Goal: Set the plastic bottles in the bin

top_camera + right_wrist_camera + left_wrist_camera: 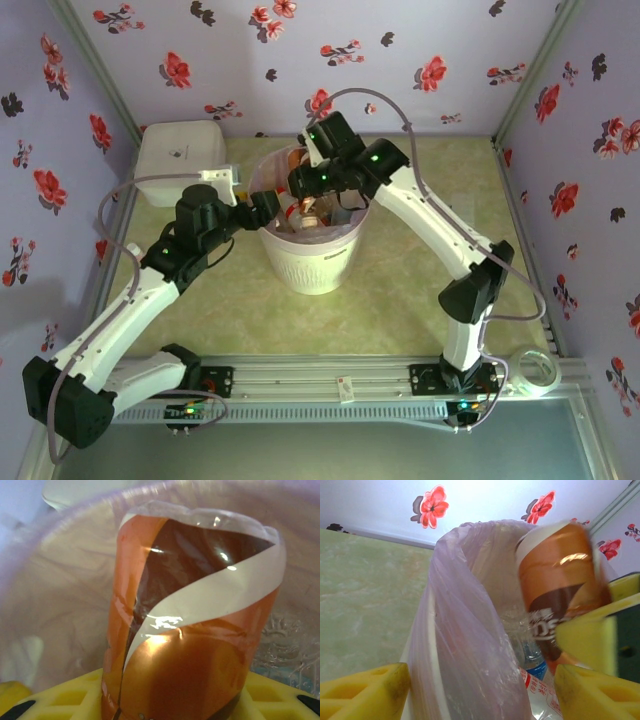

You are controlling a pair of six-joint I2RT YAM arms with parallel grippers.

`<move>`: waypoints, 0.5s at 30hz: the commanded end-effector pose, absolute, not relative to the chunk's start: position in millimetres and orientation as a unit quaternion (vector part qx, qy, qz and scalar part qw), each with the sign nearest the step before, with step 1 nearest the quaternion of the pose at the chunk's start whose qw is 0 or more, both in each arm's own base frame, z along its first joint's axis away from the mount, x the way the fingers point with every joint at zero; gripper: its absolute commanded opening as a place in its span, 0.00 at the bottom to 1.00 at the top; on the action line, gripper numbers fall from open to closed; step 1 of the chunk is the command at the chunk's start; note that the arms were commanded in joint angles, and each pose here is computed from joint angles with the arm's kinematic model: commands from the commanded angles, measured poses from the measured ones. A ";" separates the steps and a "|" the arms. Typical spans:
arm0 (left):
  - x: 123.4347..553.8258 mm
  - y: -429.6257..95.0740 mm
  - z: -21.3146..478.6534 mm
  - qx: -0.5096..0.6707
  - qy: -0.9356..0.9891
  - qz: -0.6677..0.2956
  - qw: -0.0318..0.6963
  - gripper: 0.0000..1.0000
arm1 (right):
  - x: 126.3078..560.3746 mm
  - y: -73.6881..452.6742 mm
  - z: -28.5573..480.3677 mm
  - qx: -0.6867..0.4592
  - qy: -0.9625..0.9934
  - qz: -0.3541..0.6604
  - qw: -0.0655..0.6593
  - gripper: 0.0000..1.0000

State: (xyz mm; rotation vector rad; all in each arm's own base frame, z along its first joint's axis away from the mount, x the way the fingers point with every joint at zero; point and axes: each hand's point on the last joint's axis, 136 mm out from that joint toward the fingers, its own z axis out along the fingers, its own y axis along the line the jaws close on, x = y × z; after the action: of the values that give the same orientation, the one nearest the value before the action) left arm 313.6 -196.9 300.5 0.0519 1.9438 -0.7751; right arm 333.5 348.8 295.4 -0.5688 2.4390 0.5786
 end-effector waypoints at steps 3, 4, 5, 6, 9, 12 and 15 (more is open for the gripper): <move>313.0 -208.2 307.8 0.028 0.795 -0.341 0.501 0.76 | 329.4 349.5 270.8 -0.242 0.920 0.172 0.257 0.48; 313.0 -209.4 307.3 0.030 0.796 -0.341 0.500 0.76 | 329.7 350.8 265.1 -0.245 0.921 0.167 0.251 0.48; 313.1 -209.8 307.9 0.031 0.795 -0.341 0.500 0.76 | 330.2 351.4 259.4 -0.246 0.923 0.161 0.246 0.48; 312.7 -210.9 307.5 0.033 0.795 -0.341 0.500 0.76 | 330.8 352.1 253.1 -0.248 0.925 0.157 0.240 0.49; 312.9 -212.3 307.7 0.035 0.795 -0.342 0.500 0.76 | 332.9 354.0 237.3 -0.251 0.930 0.143 0.227 0.49; 312.8 -212.9 307.6 0.035 0.795 -0.342 0.499 0.76 | 333.7 355.2 221.4 -0.252 0.935 0.132 0.213 0.50; 312.9 -213.0 308.5 0.036 0.794 -0.342 0.501 0.76 | 334.4 357.3 218.2 -0.252 0.935 0.134 0.213 0.56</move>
State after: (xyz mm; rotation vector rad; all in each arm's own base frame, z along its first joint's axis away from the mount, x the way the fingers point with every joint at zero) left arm 315.8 -199.0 301.3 0.0481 1.9356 -0.7766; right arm 341.8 359.0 268.1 -0.6224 2.4768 0.4920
